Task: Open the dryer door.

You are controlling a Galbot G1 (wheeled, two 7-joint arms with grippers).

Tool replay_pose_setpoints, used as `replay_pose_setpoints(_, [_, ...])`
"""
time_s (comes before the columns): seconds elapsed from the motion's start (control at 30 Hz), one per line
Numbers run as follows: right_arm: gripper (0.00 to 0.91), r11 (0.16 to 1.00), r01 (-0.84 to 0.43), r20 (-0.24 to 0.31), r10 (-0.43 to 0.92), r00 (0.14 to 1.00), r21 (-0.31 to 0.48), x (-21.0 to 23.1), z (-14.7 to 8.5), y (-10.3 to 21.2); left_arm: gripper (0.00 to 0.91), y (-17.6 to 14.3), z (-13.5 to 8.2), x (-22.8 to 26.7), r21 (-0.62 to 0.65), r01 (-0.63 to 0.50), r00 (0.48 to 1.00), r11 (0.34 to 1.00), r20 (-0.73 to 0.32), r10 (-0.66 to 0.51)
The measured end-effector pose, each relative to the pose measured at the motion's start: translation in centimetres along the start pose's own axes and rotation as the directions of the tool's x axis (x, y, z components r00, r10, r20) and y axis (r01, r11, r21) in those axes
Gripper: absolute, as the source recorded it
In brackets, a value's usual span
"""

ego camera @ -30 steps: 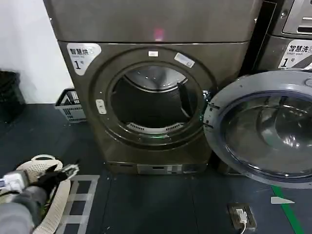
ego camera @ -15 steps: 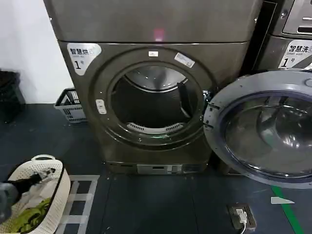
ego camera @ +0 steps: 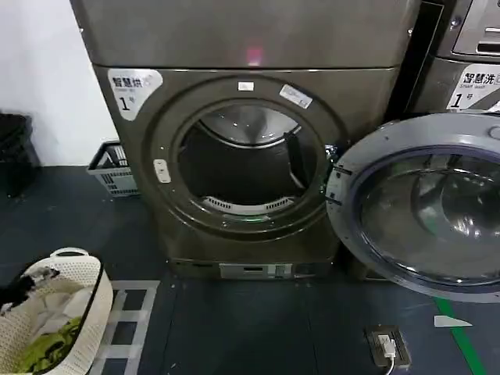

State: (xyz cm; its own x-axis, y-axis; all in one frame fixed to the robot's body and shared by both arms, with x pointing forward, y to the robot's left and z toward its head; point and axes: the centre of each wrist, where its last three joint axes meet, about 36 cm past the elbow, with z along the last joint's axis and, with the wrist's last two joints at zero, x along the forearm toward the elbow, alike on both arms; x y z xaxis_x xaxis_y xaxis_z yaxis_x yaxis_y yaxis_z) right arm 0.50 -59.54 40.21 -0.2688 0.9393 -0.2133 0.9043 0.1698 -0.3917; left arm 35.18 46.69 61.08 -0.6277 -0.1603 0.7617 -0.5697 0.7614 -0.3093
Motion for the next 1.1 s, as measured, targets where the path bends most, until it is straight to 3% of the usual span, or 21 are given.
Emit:
replay_pose_setpoints(0.37, [0.907, 1.0, -0.001, 0.001, 0.001, 1.0, 0.004, 0.0, 0.3, -0.1, 0.907, 3.6, -1.9, -3.0, 0.099, 0.091, 0.995, 0.991, -0.047, -0.087])
replay_pose_setpoints(1.1, [0.907, 1.0, -0.009, -0.005, 0.009, 1.0, 0.011, 0.0, 0.4, -0.3, 0.907, 5.0, -1.7, -4.7, 0.119, 0.149, 0.987, 0.982, -0.082, -0.14])
